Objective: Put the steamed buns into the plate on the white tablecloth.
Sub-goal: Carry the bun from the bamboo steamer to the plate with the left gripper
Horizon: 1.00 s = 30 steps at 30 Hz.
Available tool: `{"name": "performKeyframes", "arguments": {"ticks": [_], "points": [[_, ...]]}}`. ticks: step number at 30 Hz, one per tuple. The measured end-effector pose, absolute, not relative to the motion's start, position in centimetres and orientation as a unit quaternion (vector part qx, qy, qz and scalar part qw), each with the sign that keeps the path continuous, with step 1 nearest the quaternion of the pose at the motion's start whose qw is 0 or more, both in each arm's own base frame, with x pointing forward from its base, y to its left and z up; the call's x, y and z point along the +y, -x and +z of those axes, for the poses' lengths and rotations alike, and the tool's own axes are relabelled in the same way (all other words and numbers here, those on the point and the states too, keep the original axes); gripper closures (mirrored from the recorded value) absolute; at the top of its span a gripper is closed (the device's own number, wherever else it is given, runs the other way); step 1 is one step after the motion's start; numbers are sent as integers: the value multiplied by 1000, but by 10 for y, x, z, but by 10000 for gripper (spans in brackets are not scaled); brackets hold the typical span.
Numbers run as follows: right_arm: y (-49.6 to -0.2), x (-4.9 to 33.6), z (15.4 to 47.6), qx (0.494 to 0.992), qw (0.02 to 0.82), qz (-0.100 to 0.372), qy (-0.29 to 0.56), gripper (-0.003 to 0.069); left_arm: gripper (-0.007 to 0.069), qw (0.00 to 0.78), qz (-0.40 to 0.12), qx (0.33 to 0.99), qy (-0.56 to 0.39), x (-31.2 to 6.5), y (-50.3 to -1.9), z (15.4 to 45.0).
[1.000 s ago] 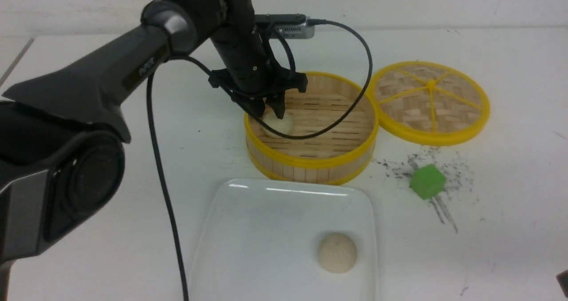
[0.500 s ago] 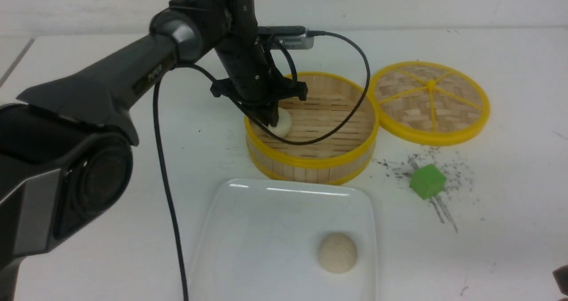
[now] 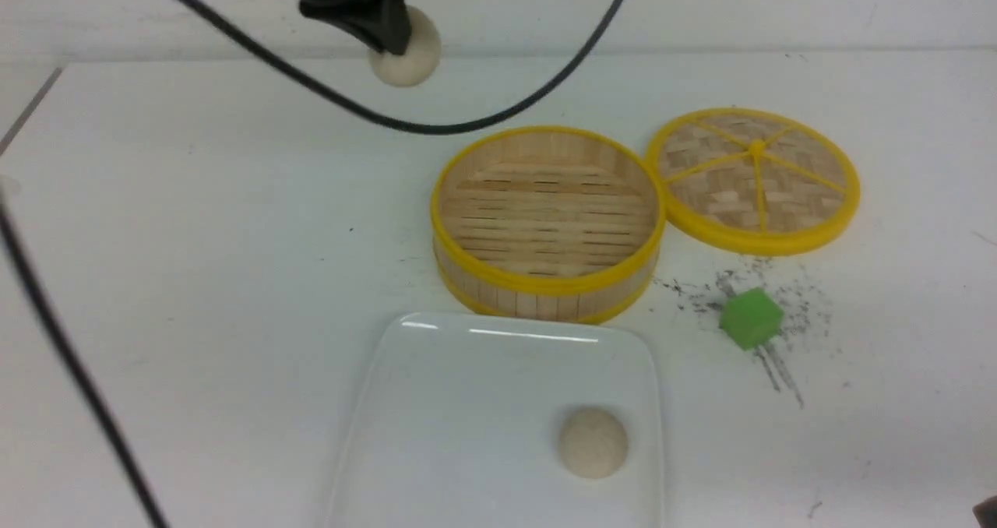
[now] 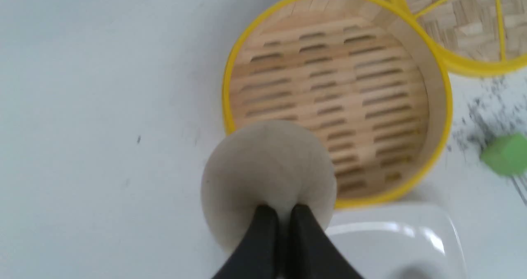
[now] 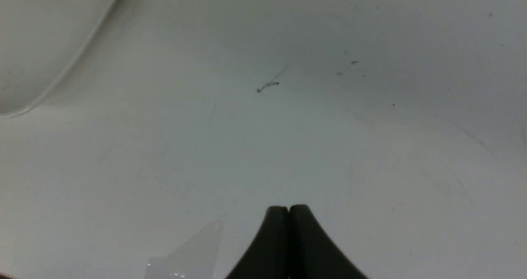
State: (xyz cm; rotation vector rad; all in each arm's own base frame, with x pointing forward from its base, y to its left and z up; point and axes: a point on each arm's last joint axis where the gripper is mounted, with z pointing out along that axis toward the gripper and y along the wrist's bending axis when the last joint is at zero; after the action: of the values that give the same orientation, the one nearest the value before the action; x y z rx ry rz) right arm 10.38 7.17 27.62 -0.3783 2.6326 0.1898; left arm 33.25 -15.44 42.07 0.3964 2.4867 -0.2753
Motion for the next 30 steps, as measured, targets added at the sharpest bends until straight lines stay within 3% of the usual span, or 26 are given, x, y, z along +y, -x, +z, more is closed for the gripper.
{"name": "performKeyframes", "arguments": {"ticks": [3, 9, 14, 18, 26, 30], "points": [[-104, 72, 276, 959, 237, 71, 137, 649, 603, 248, -122, 951, -143, -146, -303, 402], [-105, 73, 277, 957, 245, 79, 137, 645, 603, 101, -143, 976, -127, -143, -271, 316], [-106, 75, 278, 954, 253, 84, 137, 639, 603, 72, -143, 979, -130, -156, -261, 262], [-106, 75, 278, 954, 254, 85, 137, 634, 593, 88, -136, 972, -170, -181, -256, 248], [-106, 75, 279, 953, 255, 85, 137, 625, 552, 115, -118, 971, -172, -193, -265, 233], [-99, 68, 284, 949, 269, 93, 134, 622, 442, 106, -113, 974, -164, -196, -270, 220]]}}
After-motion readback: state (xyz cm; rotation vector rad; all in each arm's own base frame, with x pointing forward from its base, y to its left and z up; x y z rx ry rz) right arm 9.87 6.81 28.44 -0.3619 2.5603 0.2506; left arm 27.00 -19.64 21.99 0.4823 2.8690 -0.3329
